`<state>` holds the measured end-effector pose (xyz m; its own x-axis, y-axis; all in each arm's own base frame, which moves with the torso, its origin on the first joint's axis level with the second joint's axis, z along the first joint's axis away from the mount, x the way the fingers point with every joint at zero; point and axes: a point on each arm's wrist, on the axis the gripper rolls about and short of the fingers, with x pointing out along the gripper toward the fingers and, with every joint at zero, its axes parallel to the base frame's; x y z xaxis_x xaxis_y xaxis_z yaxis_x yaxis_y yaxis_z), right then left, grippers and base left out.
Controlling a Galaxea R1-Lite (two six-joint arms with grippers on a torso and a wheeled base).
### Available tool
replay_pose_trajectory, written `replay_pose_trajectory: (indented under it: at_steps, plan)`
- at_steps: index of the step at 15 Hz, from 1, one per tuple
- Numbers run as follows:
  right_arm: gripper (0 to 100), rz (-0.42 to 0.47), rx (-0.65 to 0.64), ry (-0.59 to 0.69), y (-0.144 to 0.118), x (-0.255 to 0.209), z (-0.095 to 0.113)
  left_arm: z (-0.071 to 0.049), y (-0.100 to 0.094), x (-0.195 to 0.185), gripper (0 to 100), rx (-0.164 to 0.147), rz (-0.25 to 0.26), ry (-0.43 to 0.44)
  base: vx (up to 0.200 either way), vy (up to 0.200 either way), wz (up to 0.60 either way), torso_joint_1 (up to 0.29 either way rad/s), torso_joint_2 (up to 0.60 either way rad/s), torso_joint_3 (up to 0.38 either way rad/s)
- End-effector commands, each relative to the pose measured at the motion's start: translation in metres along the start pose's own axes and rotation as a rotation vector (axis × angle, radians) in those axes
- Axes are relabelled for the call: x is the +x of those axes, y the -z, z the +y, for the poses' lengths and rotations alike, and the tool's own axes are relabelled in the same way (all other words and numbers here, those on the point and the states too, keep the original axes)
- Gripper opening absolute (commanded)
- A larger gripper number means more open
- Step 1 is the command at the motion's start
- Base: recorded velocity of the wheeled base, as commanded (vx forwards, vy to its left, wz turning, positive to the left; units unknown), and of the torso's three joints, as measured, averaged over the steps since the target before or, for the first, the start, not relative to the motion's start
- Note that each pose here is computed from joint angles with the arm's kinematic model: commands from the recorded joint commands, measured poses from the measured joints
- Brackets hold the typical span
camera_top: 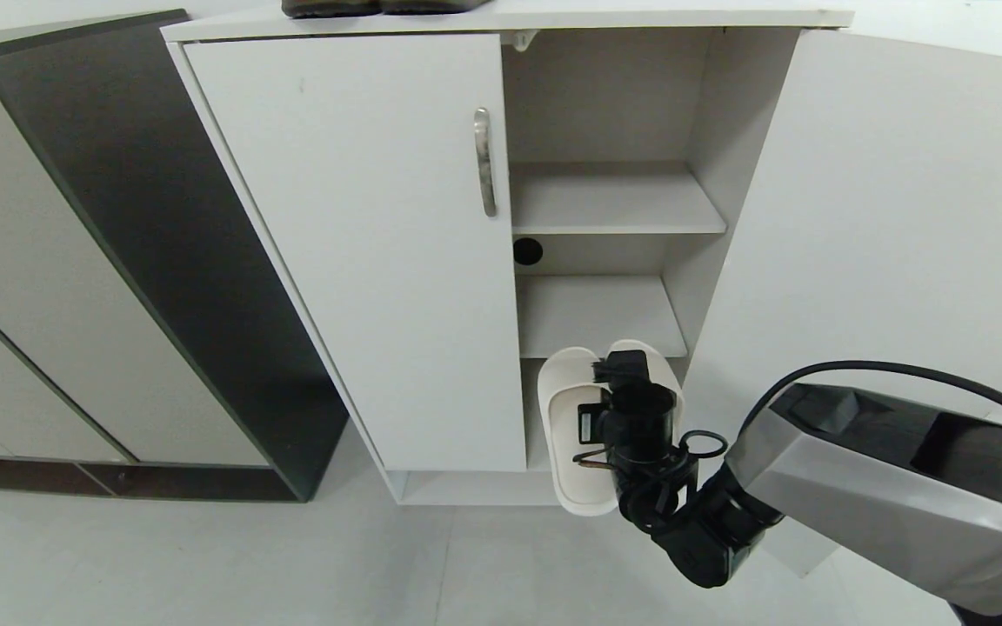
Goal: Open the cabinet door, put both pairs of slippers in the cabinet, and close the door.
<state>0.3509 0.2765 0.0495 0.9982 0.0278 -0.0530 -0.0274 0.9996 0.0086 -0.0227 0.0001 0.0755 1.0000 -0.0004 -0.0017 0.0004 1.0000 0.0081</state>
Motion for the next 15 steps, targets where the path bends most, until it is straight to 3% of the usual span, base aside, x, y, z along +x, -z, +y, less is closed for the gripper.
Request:
replay_pose_trajectory:
  at_steps: [1,3,15]
  plan:
    - [0,0.009,-0.007,0.009,0.0055,0.0033,-0.0032,0.0,0.0,0.0,0,0.001,0.0,0.001,0.0,0.0,0.0,0.0,0.0,0.0]
    - [0,0.012,-0.009,0.014,0.0064,0.0044,-0.005,0.0,0.0,0.0001,0,0.001,0.001,0.001,0.0,0.0,0.0,0.0,0.0,0.0]
    - [0,0.008,-0.007,0.016,0.005,0.0063,-0.0069,0.0,0.0,0.0,0,0.0,0.0,-0.002,0.2,0.0,0.0,0.002,0.0,0.001]
